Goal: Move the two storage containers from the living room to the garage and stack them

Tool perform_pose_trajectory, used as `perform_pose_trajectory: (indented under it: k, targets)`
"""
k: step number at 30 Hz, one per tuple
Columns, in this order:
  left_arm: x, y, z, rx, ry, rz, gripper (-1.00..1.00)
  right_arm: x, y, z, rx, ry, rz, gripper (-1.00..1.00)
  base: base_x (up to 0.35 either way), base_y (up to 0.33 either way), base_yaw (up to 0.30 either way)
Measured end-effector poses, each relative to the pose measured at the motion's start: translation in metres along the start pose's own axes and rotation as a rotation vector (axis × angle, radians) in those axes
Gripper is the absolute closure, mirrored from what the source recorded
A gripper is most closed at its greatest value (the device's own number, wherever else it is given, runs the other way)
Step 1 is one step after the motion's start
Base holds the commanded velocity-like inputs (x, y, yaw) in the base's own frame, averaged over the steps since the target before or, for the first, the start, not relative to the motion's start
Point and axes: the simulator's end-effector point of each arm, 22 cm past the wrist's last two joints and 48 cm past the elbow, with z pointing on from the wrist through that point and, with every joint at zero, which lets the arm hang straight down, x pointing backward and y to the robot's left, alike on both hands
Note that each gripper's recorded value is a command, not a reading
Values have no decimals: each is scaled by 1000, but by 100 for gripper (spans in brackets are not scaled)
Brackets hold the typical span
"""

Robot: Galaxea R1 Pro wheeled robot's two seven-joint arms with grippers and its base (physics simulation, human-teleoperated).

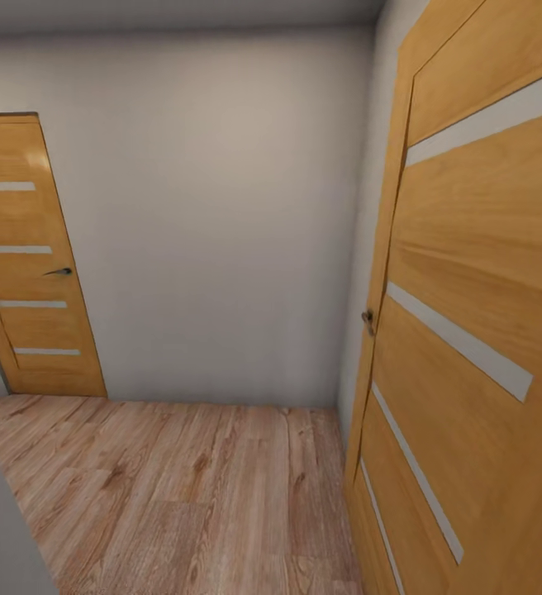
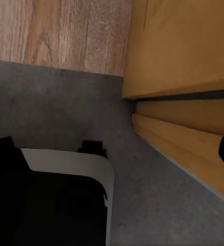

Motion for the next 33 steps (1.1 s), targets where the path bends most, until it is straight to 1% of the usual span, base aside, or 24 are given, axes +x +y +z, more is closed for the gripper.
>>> perform_pose_trajectory:
  k: [7, 13, 16, 28, 33]
  targets:
    - [0, 0, 0, 0, 0, 0, -100, 0, 1, 0, -2, -1, 0, -100, 0, 0, 17]
    - [0, 0, 0, 0, 0, 0, -100, -1, 1, 0, -2, -3, 0, -100, 0, 0, 185]
    - [0, 0, 0, 1, 0, -1, -100, -1, 2, 0, -3, -3, -1, -100, 0, 0, 70]
    - [0, -1, 0, 1, 0, -2, -100, -1, 3, 0, -8, -3, -8, -100, 0, 0, 7]
    - [0, 2, 0, -3, -1, -7, -100, -1, 2, 0, -6, -4, -7, -100, 166, 0, 0]
